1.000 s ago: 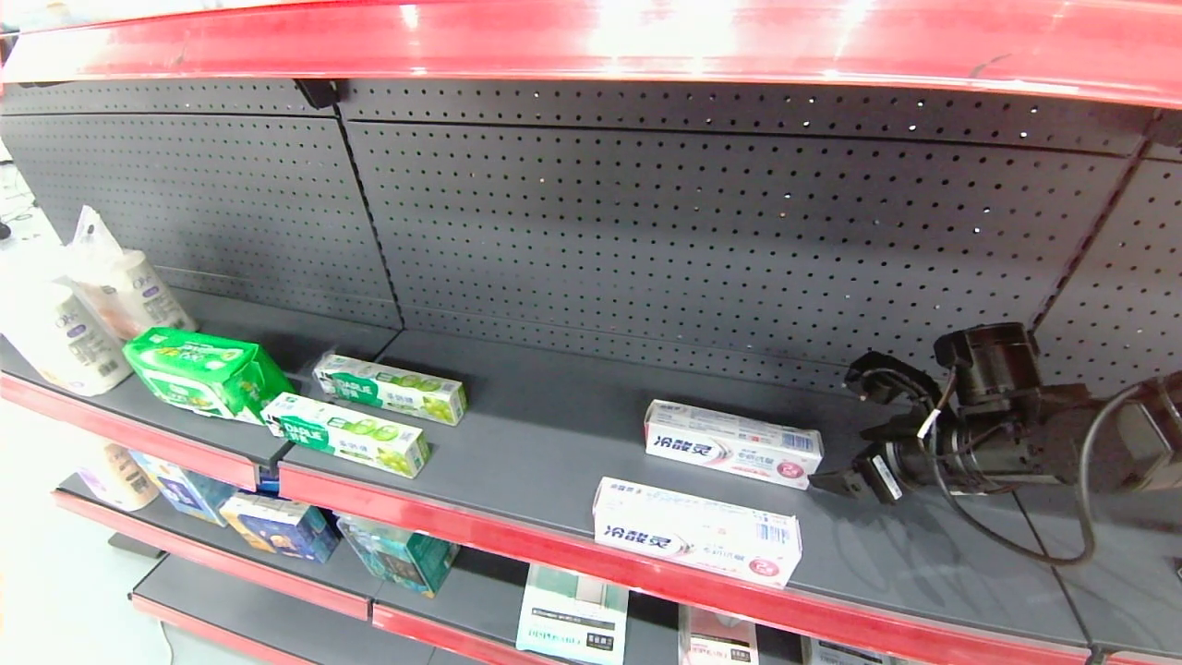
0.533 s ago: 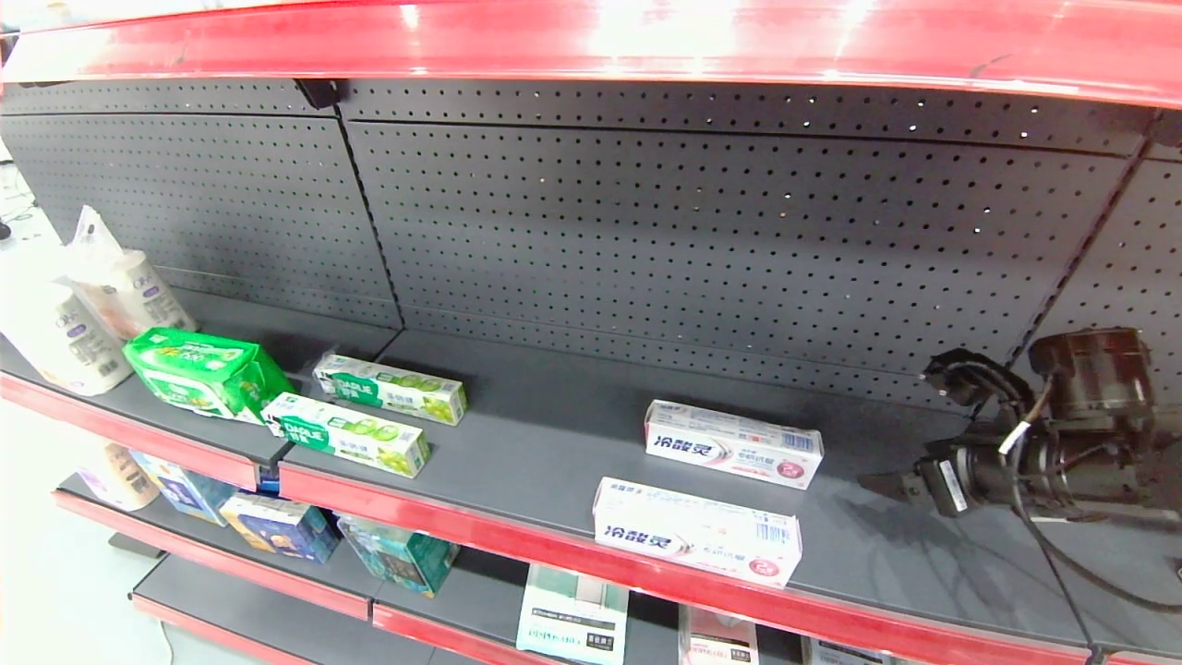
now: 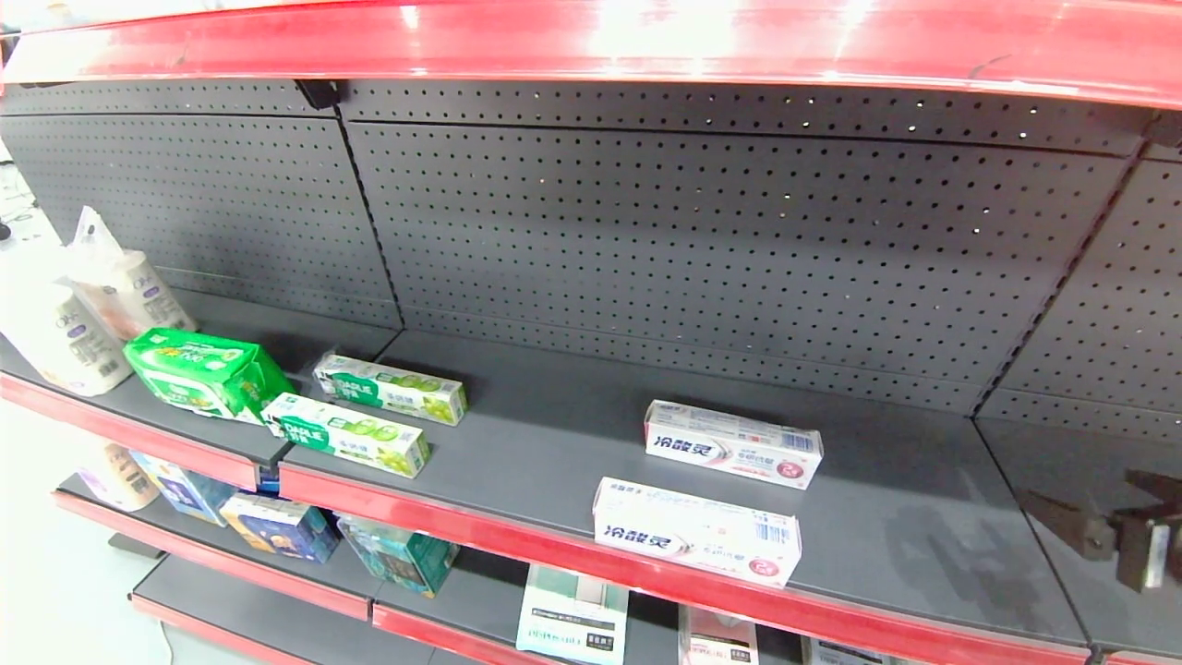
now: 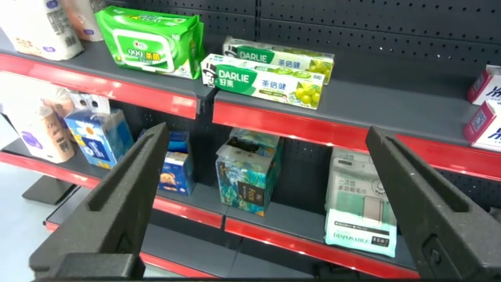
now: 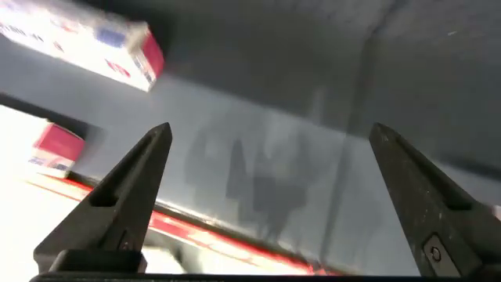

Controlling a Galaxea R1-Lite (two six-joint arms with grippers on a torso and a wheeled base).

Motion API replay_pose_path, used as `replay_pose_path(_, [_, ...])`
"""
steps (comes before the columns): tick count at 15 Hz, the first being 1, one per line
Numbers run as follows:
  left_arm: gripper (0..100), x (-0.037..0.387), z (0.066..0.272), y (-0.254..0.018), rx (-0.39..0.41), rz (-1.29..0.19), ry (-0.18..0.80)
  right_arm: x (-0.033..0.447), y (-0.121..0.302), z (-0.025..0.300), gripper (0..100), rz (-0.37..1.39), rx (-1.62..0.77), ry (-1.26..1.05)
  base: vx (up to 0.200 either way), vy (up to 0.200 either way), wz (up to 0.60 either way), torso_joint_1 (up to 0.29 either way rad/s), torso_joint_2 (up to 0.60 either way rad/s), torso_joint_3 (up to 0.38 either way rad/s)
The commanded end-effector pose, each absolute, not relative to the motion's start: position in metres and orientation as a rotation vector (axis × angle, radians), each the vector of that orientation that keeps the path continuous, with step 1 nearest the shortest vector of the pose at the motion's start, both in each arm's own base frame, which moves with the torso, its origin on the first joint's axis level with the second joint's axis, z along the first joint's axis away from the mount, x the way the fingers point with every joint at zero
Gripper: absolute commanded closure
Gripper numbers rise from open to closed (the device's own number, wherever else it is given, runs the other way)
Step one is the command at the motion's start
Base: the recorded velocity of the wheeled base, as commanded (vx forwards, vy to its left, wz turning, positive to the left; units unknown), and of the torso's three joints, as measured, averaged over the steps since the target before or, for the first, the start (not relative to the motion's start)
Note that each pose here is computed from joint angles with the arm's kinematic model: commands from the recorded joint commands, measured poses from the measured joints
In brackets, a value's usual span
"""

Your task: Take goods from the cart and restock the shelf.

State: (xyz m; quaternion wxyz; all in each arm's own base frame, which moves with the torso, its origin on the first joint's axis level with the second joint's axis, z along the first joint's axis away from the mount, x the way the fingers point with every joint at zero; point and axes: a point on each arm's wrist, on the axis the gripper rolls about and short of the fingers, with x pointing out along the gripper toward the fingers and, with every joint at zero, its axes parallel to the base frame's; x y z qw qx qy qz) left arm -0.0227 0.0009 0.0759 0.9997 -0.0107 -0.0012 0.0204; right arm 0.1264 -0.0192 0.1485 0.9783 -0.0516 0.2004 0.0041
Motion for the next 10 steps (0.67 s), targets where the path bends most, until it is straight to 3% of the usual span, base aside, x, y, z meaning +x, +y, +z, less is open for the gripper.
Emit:
replay_pose_path(1, [0, -0.023, 0.076, 0.001, -0.022, 0.041, -0.004, 0.029, -0.002, 0.118, 0, -0.044, -0.136, 0.093, 0.000, 0.000, 0.00, 0.000, 0.00, 0.000])
replay_pose_path(7, [0, -0.023, 0.076, 0.001, -0.022, 0.041, -0.004, -0.016, 0.004, 0.083, 0, 0.021, -0.040, 0.051, 0.000, 0.000, 0.00, 0.000, 0.00, 0.000])
replay_pose_path(10, [0, -0.023, 0.076, 0.001, -0.022, 0.041, -0.004, -0.015, 0.004, 0.083, 0, 0.061, -0.023, 0.065, 0.000, 0.000, 0.00, 0.000, 0.00, 0.000])
